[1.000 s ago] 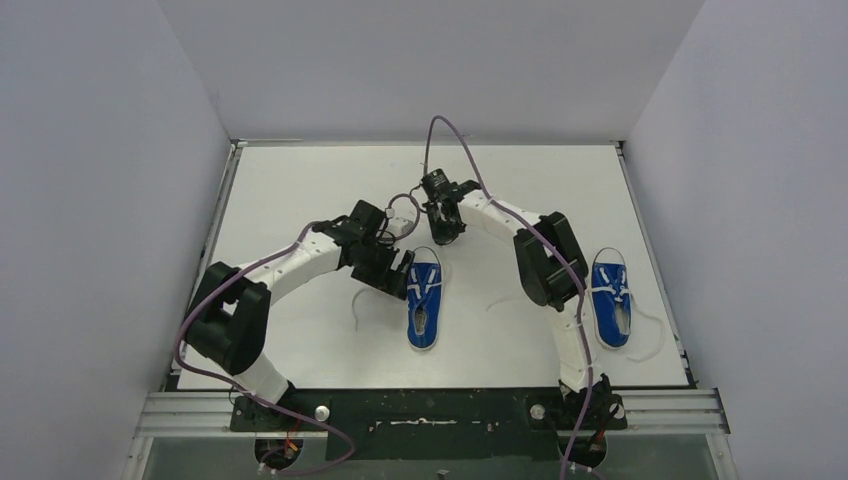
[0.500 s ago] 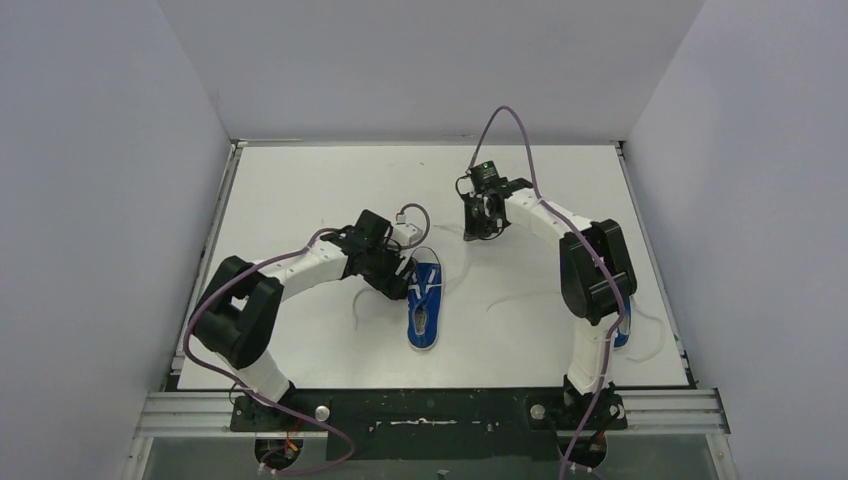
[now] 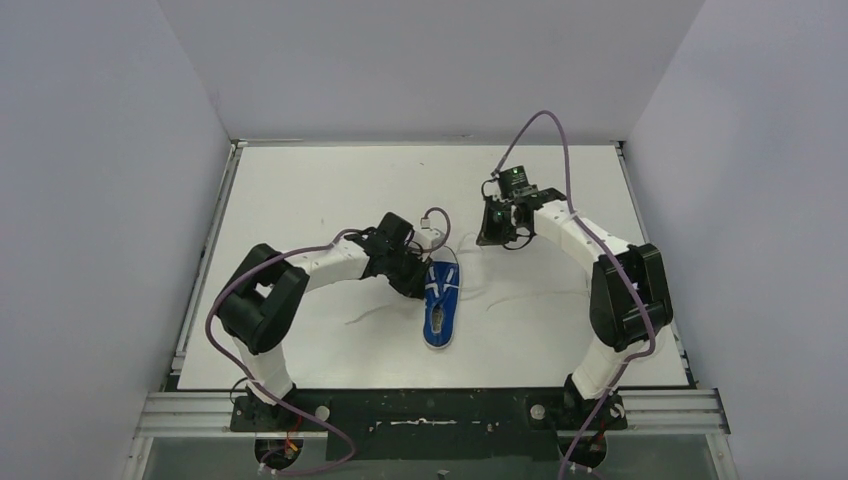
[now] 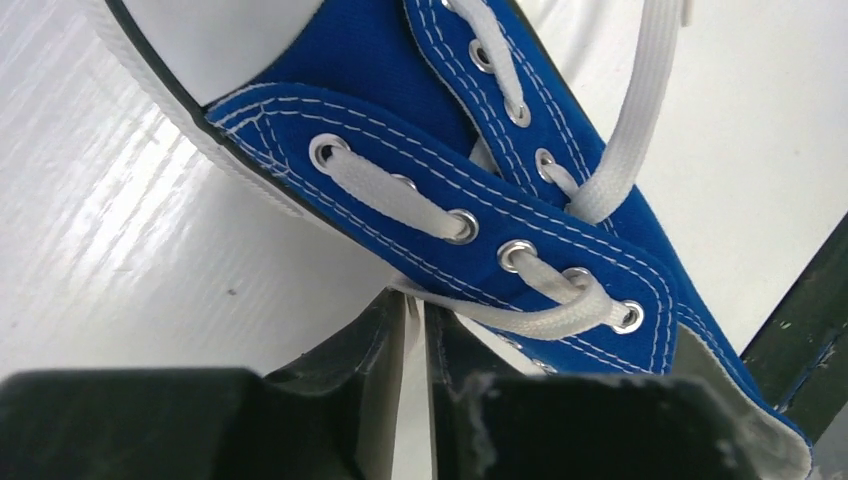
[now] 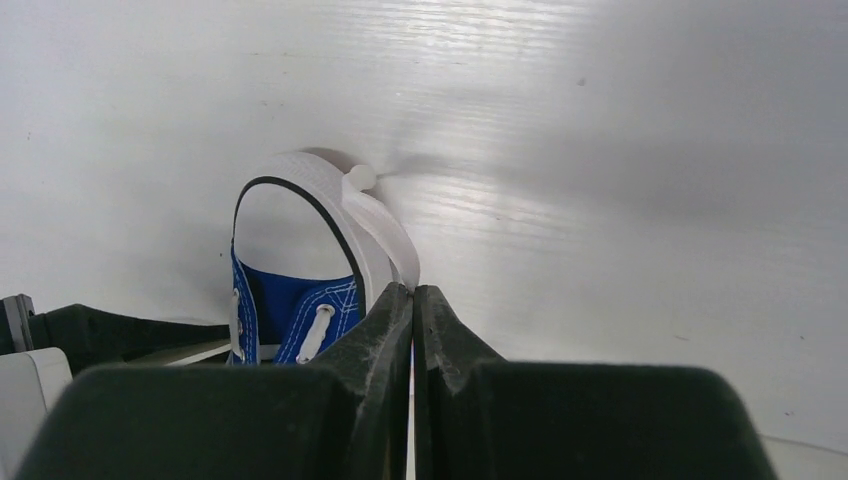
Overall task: Tie the shoes
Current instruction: Move the shoe to the center of the board.
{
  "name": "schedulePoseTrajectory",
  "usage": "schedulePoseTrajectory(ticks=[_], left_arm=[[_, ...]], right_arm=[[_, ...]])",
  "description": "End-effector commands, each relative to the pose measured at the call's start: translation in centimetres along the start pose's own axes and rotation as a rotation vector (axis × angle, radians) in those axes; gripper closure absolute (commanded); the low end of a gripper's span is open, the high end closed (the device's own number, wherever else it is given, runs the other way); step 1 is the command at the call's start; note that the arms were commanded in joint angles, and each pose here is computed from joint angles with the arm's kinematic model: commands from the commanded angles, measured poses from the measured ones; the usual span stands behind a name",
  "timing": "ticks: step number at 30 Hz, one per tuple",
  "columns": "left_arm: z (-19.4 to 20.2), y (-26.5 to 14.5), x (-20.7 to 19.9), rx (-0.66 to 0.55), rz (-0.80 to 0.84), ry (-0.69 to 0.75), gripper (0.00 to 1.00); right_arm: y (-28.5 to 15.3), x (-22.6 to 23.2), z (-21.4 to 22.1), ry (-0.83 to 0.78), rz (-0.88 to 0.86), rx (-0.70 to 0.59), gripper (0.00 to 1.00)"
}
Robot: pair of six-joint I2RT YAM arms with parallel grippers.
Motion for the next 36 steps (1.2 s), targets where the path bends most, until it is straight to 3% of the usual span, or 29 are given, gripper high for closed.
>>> schedulePoseTrajectory(ticks=[1, 4, 9, 13, 18, 24, 36], left_arm=[[-2.3, -0.7, -1.8, -0.133, 0.050, 0.023, 0.92], [-2.4, -1.2, -2.3, -0.186, 0.055, 0.023, 1.00], [-2.1, -2.9, -2.4, -0.220, -0.008, 0.047, 1.00], [-1.9, -4.9, -2.8, -0.285, -0.030, 0.109, 1.00], [-3.0, -5.7, -3.3, -0.390, 0.001, 0.258, 1.00], [-4.6, -5.9, -3.5, -0.532, 0.001, 0.347, 1.00], [-6.1, -6.0, -4.4, -0.657, 0.026, 0.304, 1.00]], right_arm=[[-2.9, -1.1, -1.1, 0.042, -0.023, -0.086, 1.00], [-4.0, -2.2, -0.7, 0.051, -0.013, -0.090, 1.00], [-6.2, -2.3, -0.3, 0.076, -0.065, -0.076, 1.00], [-7.8, -0.5, -0.4, 0.105, -0.198, -0.050, 1.00], [-9.7, 2.4, -1.7, 0.202, -0.401, -0.109, 1.00], [-9.3, 6.2, -3.3, 0.281, -0.581, -0.115, 1.00], [-7.3, 11.5, -5.0, 0.387, -0.745, -0.111, 1.00]])
Point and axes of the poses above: each gripper's point midway between its finger pads, its own y axis out along the fingers, its own x axis along the line the jaws close on, z = x × y, the point moved 8 cm from there along -y, back along the fingers
